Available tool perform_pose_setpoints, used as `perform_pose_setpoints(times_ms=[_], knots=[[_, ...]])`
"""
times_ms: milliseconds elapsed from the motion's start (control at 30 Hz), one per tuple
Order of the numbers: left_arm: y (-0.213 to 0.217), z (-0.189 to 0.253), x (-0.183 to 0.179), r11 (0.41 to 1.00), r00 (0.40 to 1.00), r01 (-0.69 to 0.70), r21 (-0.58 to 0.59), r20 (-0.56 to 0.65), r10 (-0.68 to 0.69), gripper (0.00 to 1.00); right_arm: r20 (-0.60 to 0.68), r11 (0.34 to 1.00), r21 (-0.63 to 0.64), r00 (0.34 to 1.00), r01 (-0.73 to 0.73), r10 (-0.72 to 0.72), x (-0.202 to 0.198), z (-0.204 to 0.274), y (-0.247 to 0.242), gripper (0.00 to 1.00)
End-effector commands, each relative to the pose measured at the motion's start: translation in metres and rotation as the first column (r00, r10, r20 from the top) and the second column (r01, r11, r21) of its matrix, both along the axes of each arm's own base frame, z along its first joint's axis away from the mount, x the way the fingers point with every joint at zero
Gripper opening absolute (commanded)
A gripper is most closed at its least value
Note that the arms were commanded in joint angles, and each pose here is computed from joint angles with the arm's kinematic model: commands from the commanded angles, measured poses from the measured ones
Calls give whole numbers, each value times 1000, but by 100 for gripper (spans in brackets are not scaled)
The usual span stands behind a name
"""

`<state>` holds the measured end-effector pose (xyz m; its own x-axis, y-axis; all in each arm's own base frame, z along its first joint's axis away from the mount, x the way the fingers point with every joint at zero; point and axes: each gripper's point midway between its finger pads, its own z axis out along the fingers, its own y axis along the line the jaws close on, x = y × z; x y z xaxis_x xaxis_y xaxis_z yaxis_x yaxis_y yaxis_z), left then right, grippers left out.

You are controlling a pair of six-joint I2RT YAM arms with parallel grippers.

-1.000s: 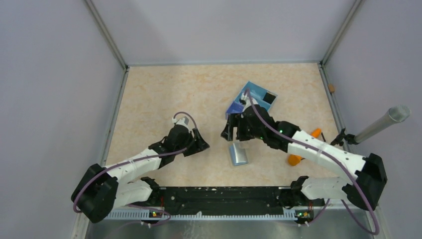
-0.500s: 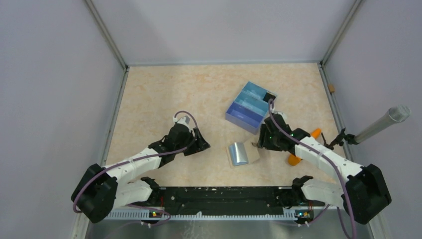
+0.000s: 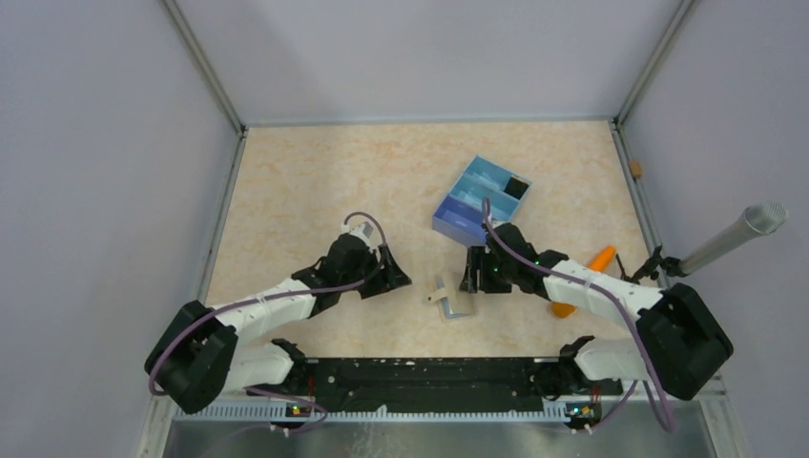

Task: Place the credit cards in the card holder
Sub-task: Close the card holder at the center of the board.

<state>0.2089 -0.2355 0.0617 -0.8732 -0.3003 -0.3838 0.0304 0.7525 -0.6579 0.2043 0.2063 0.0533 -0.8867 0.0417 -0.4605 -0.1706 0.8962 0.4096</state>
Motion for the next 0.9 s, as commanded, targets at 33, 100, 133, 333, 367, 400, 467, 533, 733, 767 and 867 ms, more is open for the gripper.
perform_pose_setpoints(times_ms=[33, 100, 133, 333, 367, 400, 467, 533, 733, 767, 867], knots=[[-32, 34, 12, 987, 995, 68, -145, 82, -56, 71, -9, 1000, 0, 1000, -30, 30, 5, -8, 23, 59], [-41, 34, 11, 983, 993, 90, -157, 88, -77, 72, -15, 999, 4, 999, -36, 36, 4, -12, 27, 59], [-47, 35, 11, 982, 992, 104, -160, 89, -90, 73, -19, 999, 7, 999, -41, 41, 3, -13, 29, 59], [-78, 24, 16, 980, 980, 179, -83, 108, -170, 74, -44, 999, -2, 998, -46, 46, -2, -20, 33, 59], [-81, 19, 17, 981, 978, 185, -60, 105, -178, 73, -48, 999, -4, 998, -43, 43, -3, -21, 32, 59], [-84, 15, 18, 980, 976, 194, -42, 104, -189, 70, -52, 999, -8, 998, -40, 39, -4, -22, 31, 59], [-90, 7, 17, 978, 974, 207, -23, 93, -205, 64, -61, 999, -10, 998, -32, 31, -6, -23, 29, 59], [-99, 2, 15, 972, 969, 235, -23, 85, -232, 57, -71, 1000, -6, 997, -28, 28, -9, -24, 28, 58], [-99, -24, 7, 960, 963, 262, 102, 36, -266, 38, -118, 1000, 27, 993, 0, 3, -17, -27, 16, 58], [-95, -27, 7, 958, 965, 255, 129, 33, -261, 35, -126, 999, 48, 992, 6, 0, -19, -26, 14, 58], [-83, -38, 4, 951, 968, 243, 193, 17, -251, 27, -148, 993, 112, 989, 22, -5, -27, -25, 9, 58]])
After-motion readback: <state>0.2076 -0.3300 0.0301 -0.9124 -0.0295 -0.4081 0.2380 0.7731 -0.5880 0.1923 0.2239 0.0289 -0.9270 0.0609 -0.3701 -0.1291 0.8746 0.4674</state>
